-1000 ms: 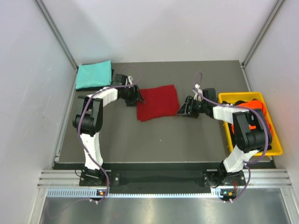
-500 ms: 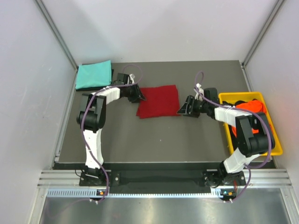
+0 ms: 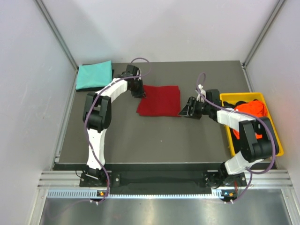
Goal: Fold and stack the t-shirts
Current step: Neatly place the folded tshirt to the corner
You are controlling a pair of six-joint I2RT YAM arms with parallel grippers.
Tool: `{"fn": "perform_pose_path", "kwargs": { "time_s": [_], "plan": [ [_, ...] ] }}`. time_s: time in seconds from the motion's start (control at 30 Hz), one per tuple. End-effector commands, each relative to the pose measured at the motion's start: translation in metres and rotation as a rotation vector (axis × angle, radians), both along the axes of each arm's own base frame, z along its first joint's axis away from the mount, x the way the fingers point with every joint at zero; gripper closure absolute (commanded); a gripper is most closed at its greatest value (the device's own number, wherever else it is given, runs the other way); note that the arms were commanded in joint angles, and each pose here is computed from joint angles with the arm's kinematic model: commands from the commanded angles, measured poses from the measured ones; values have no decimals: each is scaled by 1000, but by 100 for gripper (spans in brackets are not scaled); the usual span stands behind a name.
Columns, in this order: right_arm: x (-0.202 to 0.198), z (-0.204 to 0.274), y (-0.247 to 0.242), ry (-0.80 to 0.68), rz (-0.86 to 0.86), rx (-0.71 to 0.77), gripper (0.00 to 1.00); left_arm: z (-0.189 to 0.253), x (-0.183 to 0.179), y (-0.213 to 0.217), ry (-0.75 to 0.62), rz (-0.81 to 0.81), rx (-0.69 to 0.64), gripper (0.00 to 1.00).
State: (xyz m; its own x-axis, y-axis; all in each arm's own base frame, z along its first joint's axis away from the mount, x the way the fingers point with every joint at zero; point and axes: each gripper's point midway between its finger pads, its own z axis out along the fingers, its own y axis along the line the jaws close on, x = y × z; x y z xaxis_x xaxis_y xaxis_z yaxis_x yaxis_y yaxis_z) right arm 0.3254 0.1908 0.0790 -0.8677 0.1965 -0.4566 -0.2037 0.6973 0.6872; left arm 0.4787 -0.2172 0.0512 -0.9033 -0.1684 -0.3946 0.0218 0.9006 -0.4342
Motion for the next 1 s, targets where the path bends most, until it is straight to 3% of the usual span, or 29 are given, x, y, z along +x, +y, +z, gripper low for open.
{"fn": "perform_pose_path", "kwargs": {
  "time_s": [0.0,0.43,0.6,0.97],
  "plan": [
    [1,21,5,-79,20,19,43,59,9,28,-117,-8,138,100],
    [-2,31,5,-96,14,35,42,118,19,88,-295,-76,399,100],
    [1,34,6,-104,17,38,42,142,41,129,-366,-46,530,100],
    [12,28,12,-97,29,61,42,189,93,208,-499,59,656,100]
  ]
}}
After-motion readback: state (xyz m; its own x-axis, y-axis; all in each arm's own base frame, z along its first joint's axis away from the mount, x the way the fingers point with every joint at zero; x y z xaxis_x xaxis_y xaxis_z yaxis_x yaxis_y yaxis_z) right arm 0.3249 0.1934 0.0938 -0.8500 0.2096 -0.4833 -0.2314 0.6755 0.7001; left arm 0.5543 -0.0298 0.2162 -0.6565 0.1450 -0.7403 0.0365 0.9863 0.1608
